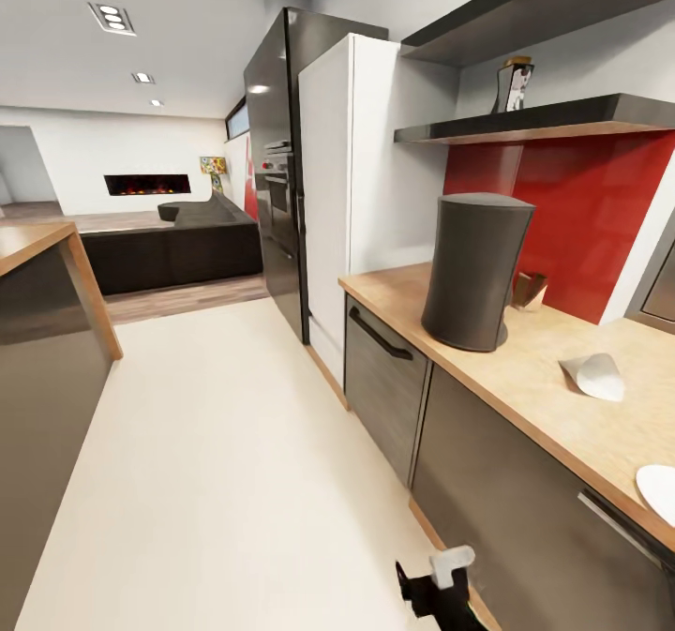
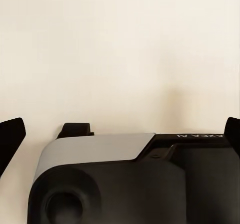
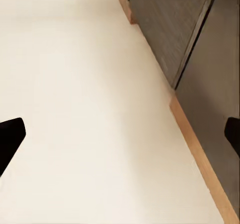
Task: Set up a coffee station on the kitchen countertop: keep the coffee maker on the countertop, move the bottle of coffee from the kitchen shelf to the counter next to the coffee maker, place a paper coffee filter on top of the coffee maker, put the saucer next to the coffee maker with the coffee cup on the saucer, and place the electric kettle next to the coffee maker.
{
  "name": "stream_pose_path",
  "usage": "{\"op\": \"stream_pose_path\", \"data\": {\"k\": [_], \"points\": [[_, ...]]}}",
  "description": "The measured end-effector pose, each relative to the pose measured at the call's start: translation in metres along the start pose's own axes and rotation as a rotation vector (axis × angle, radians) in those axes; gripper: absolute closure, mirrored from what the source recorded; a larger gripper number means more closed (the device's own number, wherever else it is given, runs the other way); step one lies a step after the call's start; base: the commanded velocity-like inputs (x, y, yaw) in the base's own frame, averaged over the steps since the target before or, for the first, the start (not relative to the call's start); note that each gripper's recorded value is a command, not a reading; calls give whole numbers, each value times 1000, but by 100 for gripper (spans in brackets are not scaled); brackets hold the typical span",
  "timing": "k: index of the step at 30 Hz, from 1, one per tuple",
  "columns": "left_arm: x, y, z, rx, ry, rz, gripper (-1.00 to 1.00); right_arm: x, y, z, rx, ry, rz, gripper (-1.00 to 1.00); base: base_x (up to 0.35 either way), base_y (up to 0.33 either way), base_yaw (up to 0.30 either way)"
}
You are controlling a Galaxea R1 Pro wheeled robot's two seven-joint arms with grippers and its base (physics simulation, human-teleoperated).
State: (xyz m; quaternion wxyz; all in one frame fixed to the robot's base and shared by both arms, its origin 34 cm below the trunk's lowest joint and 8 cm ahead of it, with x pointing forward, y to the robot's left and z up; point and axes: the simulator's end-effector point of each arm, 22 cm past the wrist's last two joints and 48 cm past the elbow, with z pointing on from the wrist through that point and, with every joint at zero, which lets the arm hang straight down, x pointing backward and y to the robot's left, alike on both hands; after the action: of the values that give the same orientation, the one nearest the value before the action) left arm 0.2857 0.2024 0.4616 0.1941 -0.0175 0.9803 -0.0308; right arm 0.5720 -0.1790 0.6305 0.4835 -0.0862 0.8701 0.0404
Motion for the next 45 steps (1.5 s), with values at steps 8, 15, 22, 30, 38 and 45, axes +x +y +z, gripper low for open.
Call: {"op": "stream_pose_path", "data": {"k": [8, 15, 22, 30, 38, 45], "points": [[-6, -2, 0, 3, -22, 3, -100, -182, -1, -16, 5, -316, -21, -100, 0, 0, 0], [-6, 0, 0, 0, -24, 2, -100, -305, -28, -75, 91, -575, -84, -100, 0, 0, 0], [-5, 0, 0, 1, -22, 3, -100, -373, -125, -102, 481, -615, -211, -100, 0, 0, 0], [-5, -1, 0, 3, -21, 4, -100, -381, -236, -131, 663, -573, -191, -100, 0, 0, 0], [-13, -2, 1, 6, -39, 5, -100, -377, -240, -129, 654, -561, -187, -100, 0, 0, 0], [-29, -3, 1, 6, -72, 4, -100, -373, -235, -122, 619, -547, -195, -100, 0, 0, 0]]}}
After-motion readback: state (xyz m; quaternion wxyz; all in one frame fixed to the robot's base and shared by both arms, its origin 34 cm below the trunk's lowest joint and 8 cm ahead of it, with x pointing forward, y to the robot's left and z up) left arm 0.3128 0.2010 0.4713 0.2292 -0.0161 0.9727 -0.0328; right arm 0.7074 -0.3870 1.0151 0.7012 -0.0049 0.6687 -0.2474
